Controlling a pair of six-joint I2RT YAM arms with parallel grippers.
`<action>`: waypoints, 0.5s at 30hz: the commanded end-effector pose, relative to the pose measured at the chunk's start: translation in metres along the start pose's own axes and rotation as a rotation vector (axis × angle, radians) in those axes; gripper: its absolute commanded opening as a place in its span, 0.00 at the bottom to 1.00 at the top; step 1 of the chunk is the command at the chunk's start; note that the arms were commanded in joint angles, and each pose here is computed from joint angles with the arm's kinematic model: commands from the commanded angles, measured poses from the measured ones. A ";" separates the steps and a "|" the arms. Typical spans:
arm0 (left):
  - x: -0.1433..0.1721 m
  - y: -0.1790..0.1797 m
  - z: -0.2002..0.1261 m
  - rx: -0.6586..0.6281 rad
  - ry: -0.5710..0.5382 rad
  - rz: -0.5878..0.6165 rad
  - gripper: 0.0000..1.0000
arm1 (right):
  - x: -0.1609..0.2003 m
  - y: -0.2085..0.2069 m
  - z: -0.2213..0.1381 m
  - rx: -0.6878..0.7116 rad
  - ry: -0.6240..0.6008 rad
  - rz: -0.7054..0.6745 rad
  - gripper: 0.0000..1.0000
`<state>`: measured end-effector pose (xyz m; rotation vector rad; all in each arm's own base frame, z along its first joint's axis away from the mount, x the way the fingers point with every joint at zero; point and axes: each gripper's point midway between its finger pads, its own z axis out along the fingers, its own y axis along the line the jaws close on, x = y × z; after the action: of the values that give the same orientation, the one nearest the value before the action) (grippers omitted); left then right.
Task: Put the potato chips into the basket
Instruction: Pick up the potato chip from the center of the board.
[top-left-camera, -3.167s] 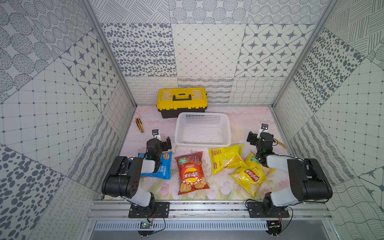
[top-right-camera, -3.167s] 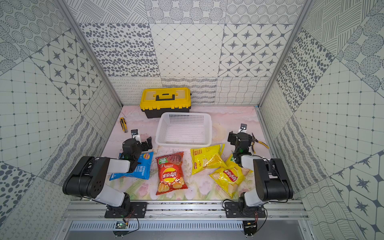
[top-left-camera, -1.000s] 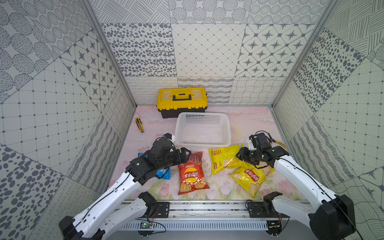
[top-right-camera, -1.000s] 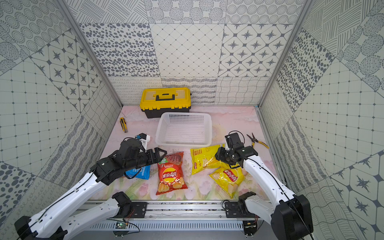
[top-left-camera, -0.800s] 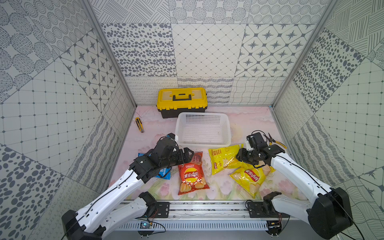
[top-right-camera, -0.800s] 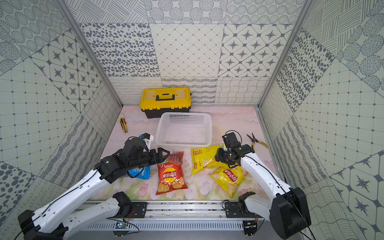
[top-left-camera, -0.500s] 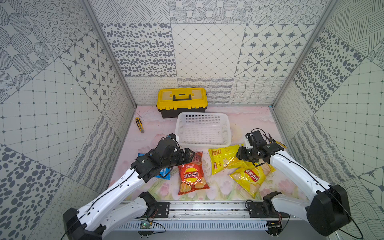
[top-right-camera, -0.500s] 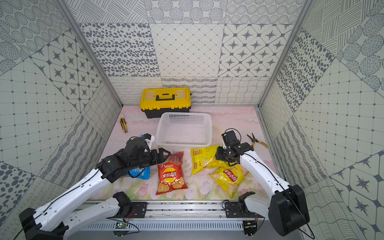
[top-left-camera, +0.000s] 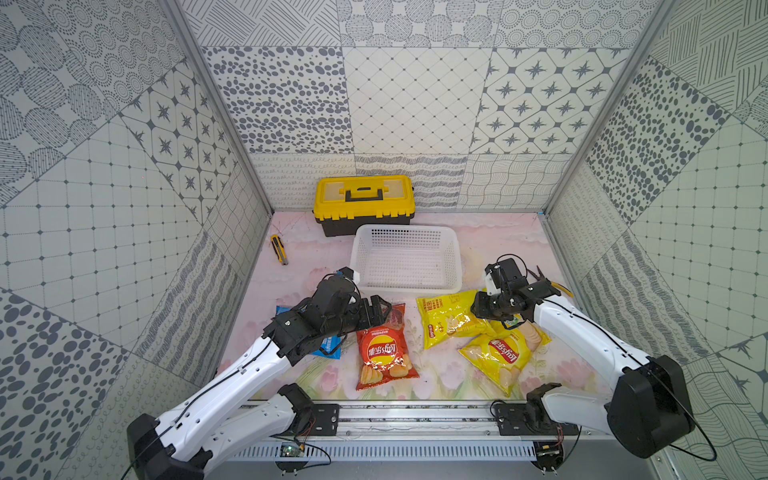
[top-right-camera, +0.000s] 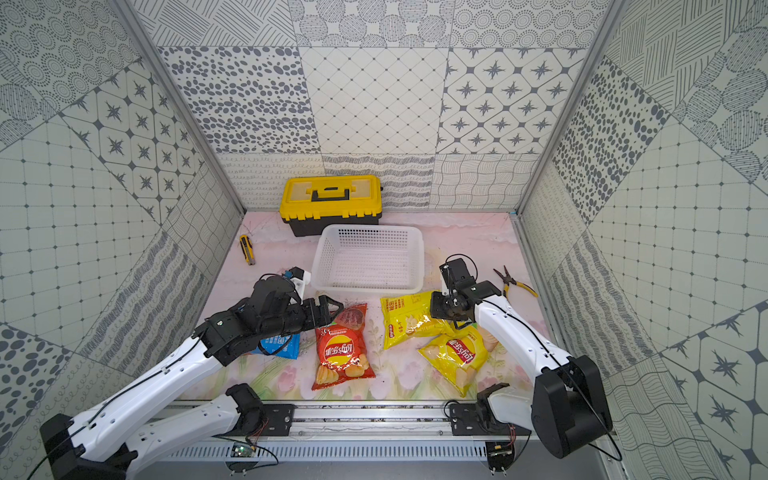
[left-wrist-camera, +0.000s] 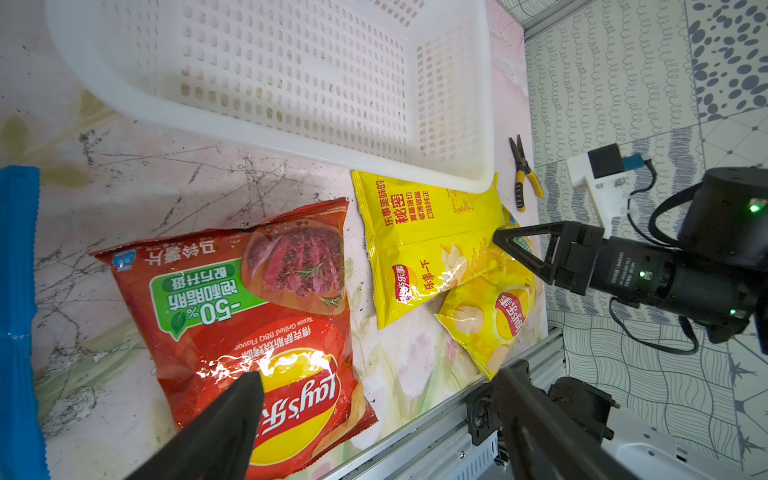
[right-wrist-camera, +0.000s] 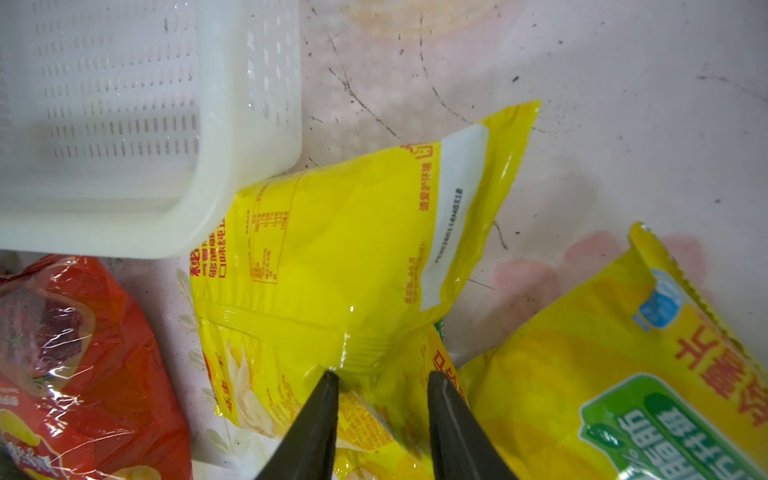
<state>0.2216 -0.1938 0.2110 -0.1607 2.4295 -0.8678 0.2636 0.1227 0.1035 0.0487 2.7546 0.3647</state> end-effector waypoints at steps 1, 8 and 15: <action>-0.004 -0.007 0.000 0.026 -0.016 -0.004 0.92 | -0.004 0.005 0.002 -0.017 -0.023 -0.028 0.31; -0.005 -0.006 0.000 0.022 -0.020 -0.010 0.92 | -0.004 0.016 -0.012 -0.075 -0.054 -0.021 0.18; -0.007 -0.007 0.000 0.022 -0.025 -0.014 0.93 | 0.002 0.028 -0.023 -0.137 -0.049 0.008 0.04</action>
<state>0.2226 -0.1947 0.2123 -0.1687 2.4233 -0.8757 0.2558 0.1365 0.1216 0.0244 2.7032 0.4788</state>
